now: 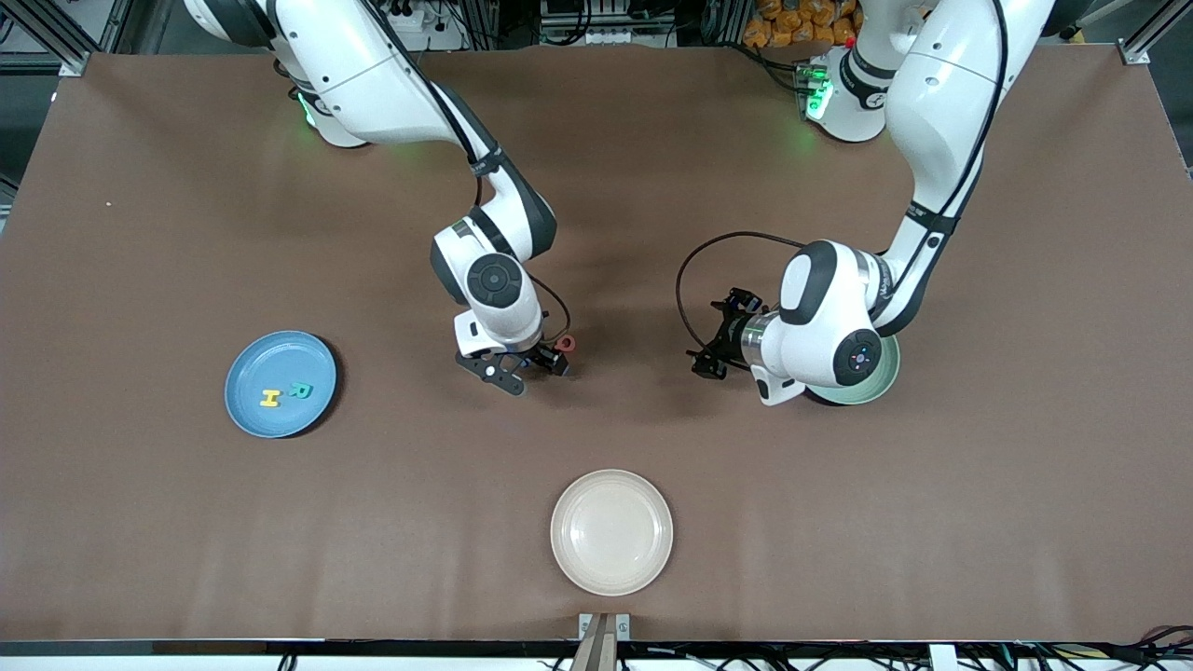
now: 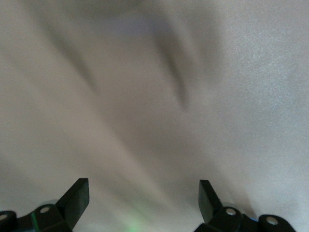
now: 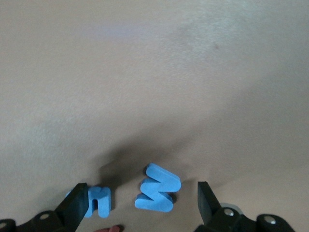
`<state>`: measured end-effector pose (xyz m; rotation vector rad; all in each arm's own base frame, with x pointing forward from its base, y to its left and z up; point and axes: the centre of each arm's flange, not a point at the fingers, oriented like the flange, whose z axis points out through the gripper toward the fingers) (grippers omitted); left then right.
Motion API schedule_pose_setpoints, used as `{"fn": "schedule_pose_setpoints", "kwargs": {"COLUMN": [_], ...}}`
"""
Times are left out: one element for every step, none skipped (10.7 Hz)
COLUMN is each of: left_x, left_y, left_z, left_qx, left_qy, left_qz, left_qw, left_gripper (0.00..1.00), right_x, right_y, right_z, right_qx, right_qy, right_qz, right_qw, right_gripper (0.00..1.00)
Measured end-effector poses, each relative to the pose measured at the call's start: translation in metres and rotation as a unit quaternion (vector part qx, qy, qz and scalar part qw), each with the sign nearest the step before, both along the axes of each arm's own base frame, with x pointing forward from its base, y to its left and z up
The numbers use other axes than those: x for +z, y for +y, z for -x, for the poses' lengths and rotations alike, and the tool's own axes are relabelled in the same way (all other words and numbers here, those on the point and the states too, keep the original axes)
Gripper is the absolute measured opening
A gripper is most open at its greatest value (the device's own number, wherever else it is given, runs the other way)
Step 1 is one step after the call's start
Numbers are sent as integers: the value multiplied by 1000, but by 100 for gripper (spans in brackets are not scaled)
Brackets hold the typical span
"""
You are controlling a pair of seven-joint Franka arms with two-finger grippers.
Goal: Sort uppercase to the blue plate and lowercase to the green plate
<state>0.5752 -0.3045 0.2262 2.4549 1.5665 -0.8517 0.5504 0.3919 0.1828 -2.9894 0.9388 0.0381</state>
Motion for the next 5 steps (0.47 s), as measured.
{"fn": "schedule_pose_setpoints", "kwargs": {"left_x": [0, 0, 0, 0, -1], "left_y": [0, 0, 0, 0, 0], "left_z": [0, 0, 0, 0, 0], "left_qx": [0, 1, 1, 1, 1], "left_qy": [-1, -1, -2, -1, -1], "left_qz": [0, 0, 0, 0, 0], "left_qw": [1000, 1000, 1000, 1000, 1000], "left_gripper": [100, 100, 100, 100, 100], "right_x": [0, 0, 0, -1, -3], "right_y": [-9, -19, -25, -28, -27], "right_z": [-7, -13, -17, -18, -16], "right_qx": [-32, -60, -80, -93, -105], "right_qy": [1, 0, 1, 2, 3], "right_qz": [-1, -1, -1, 0, 1], "right_qw": [999, 998, 997, 996, 995], "right_gripper": [100, 100, 100, 100, 100]}}
